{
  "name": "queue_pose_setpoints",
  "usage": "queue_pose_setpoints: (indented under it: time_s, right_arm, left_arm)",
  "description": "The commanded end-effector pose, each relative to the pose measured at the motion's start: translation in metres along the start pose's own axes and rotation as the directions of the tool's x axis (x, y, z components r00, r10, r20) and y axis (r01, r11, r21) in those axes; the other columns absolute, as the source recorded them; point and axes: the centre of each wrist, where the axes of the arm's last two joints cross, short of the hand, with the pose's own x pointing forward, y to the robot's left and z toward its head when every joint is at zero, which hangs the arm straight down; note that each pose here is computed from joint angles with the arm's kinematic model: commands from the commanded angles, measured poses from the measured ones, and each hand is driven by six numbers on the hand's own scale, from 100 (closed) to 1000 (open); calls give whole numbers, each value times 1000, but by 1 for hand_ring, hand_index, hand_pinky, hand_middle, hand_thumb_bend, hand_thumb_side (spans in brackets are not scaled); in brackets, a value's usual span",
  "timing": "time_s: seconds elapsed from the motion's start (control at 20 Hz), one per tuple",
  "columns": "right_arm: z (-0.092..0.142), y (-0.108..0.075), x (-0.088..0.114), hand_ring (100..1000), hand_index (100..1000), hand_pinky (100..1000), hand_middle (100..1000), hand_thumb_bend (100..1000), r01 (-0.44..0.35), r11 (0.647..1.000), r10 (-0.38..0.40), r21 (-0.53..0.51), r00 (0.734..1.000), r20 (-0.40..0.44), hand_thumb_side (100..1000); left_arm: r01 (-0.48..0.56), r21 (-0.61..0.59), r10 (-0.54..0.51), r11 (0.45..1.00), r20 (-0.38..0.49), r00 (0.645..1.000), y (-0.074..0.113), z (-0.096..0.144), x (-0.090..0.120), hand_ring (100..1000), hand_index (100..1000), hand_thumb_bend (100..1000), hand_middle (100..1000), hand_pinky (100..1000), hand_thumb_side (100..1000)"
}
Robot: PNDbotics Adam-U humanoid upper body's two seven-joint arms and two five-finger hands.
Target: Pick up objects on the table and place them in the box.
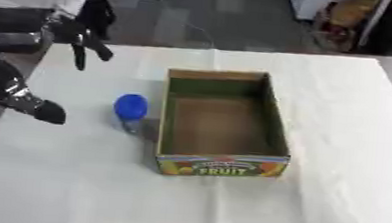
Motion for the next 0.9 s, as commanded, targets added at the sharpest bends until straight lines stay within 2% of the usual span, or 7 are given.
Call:
queue_pose_setpoints:
  time_s: [0.05,0.9]
  right_arm:
    - [-9,-1,1,339,787,321,438,100,0,1000,-1,22,1000,31,1000]
    - [-23,5,-6,335,771,308,429,100,58,998,-58,5,992,111,1000]
  left_arm:
    - [13,13,-13,1000,-11,1000,9,3,-4,544,933,720,790,712,808]
    - [12,9,-11,1000,-58,998,-1,3,-22,565,954,747,820,712,799]
